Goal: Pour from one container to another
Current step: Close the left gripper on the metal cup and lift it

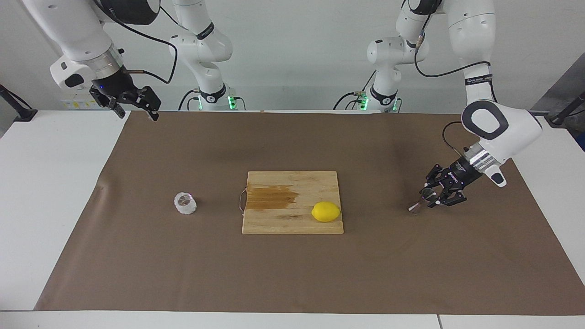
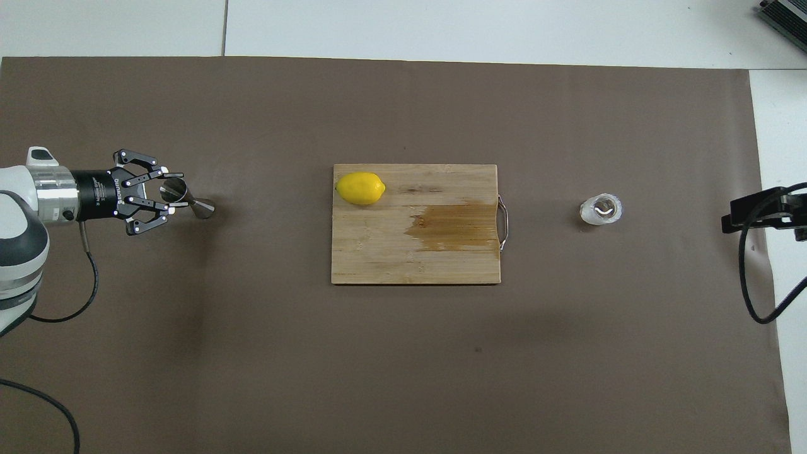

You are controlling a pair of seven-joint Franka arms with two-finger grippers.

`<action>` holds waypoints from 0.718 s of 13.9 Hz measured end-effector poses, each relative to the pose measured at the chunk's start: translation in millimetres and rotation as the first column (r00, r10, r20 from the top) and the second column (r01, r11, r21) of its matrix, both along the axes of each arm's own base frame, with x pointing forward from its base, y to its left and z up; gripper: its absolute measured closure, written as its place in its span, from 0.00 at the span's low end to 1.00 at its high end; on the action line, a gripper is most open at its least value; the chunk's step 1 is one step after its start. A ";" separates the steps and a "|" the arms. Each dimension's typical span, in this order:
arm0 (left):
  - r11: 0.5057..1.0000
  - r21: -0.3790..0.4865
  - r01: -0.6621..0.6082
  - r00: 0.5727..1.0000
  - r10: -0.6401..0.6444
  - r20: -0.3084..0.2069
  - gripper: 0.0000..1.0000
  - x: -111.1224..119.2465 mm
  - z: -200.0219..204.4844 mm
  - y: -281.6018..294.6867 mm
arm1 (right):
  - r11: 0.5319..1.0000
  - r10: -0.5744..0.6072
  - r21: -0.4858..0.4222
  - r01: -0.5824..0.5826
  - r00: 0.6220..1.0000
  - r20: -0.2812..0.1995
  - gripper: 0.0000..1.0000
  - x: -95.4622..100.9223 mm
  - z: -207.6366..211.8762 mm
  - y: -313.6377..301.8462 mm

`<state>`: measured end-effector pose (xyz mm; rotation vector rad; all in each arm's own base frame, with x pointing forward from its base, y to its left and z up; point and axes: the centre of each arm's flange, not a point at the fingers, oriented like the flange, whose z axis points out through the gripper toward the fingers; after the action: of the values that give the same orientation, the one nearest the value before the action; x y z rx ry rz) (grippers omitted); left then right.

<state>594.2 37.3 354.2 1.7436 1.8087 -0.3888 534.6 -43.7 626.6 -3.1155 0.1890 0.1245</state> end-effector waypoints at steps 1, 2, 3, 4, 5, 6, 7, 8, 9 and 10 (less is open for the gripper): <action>1.000 0.000 0.000 1.000 0.000 0.000 0.49 0.0 0.0 0.0 | 1.000 0.000 0.000 0.000 1.000 0.000 0.00 0.0 0.0 0.0; 1.000 0.000 0.000 1.000 0.000 0.000 0.49 0.0 0.0 0.0 | 1.000 0.000 0.000 0.000 1.000 0.000 0.00 0.0 0.0 0.0; 1.000 0.000 0.001 1.000 -0.001 0.000 0.49 0.0 0.1 -0.2 | 1.000 0.000 0.000 0.000 1.000 0.000 0.00 0.0 0.0 0.0; 1.000 -0.002 0.004 1.000 -0.004 -0.001 0.49 0.3 0.7 -1.4 | 1.000 0.000 0.000 0.000 1.000 0.000 0.00 0.0 0.0 0.0; 1.000 -0.007 0.013 1.000 -0.013 0.000 0.49 1.5 3.2 -4.2 | 1.000 0.000 0.000 0.000 1.000 0.000 0.00 0.0 0.0 0.0; 1.000 -0.017 0.025 1.000 -0.025 0.000 0.49 3.4 7.8 -7.6 | 1.000 0.000 0.000 0.000 1.000 0.000 0.00 0.0 0.0 0.0; 0.999 -0.034 0.032 0.999 -0.033 -0.008 0.49 6.1 14.9 -12.1 | 1.000 0.000 0.000 0.000 1.000 0.000 0.00 0.0 0.0 0.0; 0.998 -0.051 0.034 0.999 -0.035 -0.020 0.49 8.9 22.8 -16.9 | 1.000 0.000 0.000 0.000 1.000 0.000 0.00 0.0 0.0 0.0; 0.997 -0.069 0.037 0.999 -0.039 -0.034 0.49 11.5 31.1 -24.3 | 1.000 0.000 0.000 0.000 1.000 0.000 0.00 0.0 0.0 0.0; 0.996 -0.084 0.042 0.998 -0.046 -0.044 0.49 14.1 39.5 -36.5 | 1.000 0.000 0.000 0.000 1.000 0.000 0.00 0.0 0.0 0.0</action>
<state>608.3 0.7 393.7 1.7331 1.7625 -0.5186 534.6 -43.7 626.6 -3.1155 0.1890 0.1245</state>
